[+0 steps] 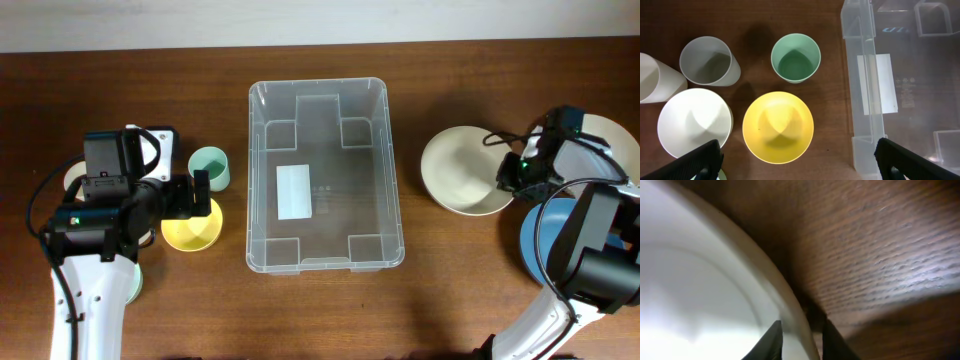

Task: Pack container
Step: 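Move the right gripper to the cream bowl's rim and grasp it, then lift the cream bowl with the right gripper and place it in the container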

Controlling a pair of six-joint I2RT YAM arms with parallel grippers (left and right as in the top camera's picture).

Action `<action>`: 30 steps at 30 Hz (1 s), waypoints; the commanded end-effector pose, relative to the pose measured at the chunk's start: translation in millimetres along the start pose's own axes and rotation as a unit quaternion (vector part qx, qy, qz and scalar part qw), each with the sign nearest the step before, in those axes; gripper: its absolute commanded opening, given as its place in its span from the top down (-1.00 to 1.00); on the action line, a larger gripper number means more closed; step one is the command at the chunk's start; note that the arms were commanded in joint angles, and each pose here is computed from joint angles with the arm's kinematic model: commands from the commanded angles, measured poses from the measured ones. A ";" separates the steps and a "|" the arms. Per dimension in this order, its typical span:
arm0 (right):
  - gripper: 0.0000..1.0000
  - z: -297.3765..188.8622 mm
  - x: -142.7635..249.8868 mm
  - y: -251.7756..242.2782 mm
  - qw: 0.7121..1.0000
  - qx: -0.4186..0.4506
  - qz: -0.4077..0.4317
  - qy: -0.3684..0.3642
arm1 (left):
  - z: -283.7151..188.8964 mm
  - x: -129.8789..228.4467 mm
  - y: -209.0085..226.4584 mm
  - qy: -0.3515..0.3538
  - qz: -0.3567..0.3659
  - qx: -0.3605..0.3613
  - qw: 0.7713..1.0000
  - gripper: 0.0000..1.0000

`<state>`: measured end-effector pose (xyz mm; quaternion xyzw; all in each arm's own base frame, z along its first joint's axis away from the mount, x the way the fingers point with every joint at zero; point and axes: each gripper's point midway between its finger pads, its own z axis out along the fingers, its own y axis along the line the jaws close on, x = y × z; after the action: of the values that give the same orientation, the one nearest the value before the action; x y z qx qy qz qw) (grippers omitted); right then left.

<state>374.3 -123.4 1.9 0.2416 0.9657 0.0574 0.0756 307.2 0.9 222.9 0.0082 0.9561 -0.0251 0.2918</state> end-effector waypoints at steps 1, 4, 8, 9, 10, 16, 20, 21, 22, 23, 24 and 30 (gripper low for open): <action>0.70 7.6 7.2 -1.2 1.000 -0.006 0.012 0.011 | -4.2 -7.0 -1.5 -0.011 -0.003 0.005 1.000 -0.99; 0.78 7.7 6.2 -1.1 1.000 -0.006 0.012 0.009 | -4.2 -7.0 -1.5 -0.011 -0.003 0.005 1.000 -0.99; 0.92 7.7 5.2 -1.0 1.000 -0.006 0.011 0.007 | -4.2 -7.0 -1.5 -0.011 -0.003 0.005 1.000 -0.99; 0.92 7.6 4.7 -0.9 1.000 -0.006 0.011 0.006 | -4.2 -7.0 -1.5 -0.011 -0.003 0.005 1.000 -0.99; 0.92 7.5 4.1 -0.6 1.000 -0.007 0.011 0.005 | -4.2 -7.0 -1.5 -0.011 -0.003 0.005 1.000 -0.99; 0.92 1.0 -0.9 14.2 0.999 -0.047 0.009 -0.002 | -4.2 -7.0 -1.5 -0.011 -0.003 0.005 1.000 -0.99; 0.92 -25.3 -12.8 38.5 0.994 -0.108 -0.001 -0.025 | -4.2 -6.9 -1.4 -0.010 -0.003 0.005 1.000 -0.99; 0.92 -33.8 -15.8 41.9 0.993 -0.115 -0.003 -0.032 | -4.2 -6.9 -1.4 -0.010 -0.003 0.004 1.000 -0.99; 0.92 -45.2 -19.6 45.5 0.992 -0.120 -0.007 -0.043 | -4.2 -6.9 -1.4 -0.010 -0.003 0.004 1.000 -0.99; 0.92 -53.1 -22.1 47.1 0.991 -0.122 -0.009 -0.051 | -4.2 -6.9 -1.4 -0.010 -0.003 0.004 1.000 -0.99; 0.93 -66.9 -25.8 49.9 0.990 -0.123 -0.013 -0.065 | -4.2 -6.9 -1.4 -0.010 -0.003 0.004 1.000 -0.99; 0.92 -148.2 -36.9 64.8 0.979 -0.133 -0.042 -0.151 | -4.2 -7.0 0.6 -0.011 -0.003 -0.001 1.000 -0.99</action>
<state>397.6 -99.0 84.1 0.2250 0.9505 0.1412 0.1613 307.2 0.9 222.9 0.0082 0.9561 -0.0250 0.2918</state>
